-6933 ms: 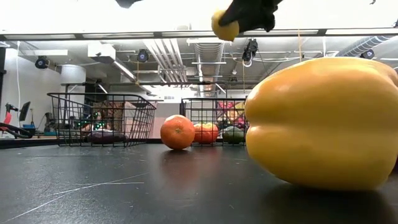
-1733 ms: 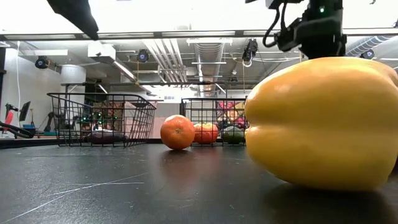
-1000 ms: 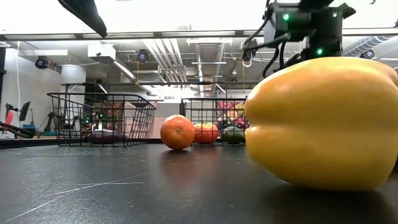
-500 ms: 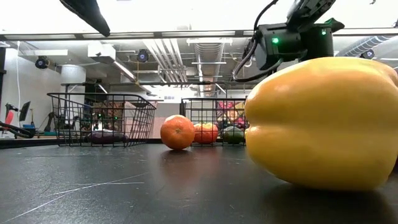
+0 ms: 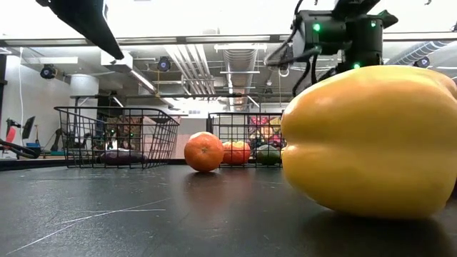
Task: Sort produce into baskets
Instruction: Put the white garlic into the left black wire basket
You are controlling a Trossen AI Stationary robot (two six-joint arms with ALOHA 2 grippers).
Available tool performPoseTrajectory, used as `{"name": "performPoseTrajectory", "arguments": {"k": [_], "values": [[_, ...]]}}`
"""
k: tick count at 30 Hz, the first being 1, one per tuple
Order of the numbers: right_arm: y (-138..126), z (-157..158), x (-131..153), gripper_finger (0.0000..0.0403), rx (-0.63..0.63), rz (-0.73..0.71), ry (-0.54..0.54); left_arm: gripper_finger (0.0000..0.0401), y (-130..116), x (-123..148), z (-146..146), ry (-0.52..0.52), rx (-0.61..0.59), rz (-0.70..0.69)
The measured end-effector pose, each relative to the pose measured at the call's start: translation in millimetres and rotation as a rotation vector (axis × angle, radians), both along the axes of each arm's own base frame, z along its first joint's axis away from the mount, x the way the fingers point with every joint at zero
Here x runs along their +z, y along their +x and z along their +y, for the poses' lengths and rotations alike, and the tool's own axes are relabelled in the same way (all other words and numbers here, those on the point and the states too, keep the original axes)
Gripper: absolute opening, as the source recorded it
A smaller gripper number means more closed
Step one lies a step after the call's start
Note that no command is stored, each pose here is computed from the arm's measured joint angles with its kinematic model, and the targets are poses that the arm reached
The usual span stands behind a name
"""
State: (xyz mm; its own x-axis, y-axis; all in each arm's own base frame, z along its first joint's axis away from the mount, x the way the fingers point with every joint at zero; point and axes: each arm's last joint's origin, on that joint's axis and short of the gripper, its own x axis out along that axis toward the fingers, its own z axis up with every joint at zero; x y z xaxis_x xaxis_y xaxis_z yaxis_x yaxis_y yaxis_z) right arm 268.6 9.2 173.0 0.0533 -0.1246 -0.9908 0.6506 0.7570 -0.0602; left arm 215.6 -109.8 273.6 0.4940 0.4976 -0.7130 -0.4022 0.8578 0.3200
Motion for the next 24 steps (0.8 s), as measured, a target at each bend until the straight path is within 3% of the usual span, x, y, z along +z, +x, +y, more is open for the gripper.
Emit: {"name": "performPoseTrajectory", "arguments": {"k": [7,15,24], "values": [[24.1,15.8,26.2,0.0157,0.202,-0.386,-0.017,0.0190,5.0,-3.9,-24.3,-0.039,-0.240,-0.164],[56.4,53.8,52.0,0.0155,0.582,-0.895,-0.155,0.0163,6.9,-18.0,-31.8,-0.097,-0.345,-0.406],[82.0,74.0,47.5,0.0152,0.769,-1.142,-0.302,0.0197,7.1,-42.0,-25.2,-0.139,-0.352,-0.686]]}}
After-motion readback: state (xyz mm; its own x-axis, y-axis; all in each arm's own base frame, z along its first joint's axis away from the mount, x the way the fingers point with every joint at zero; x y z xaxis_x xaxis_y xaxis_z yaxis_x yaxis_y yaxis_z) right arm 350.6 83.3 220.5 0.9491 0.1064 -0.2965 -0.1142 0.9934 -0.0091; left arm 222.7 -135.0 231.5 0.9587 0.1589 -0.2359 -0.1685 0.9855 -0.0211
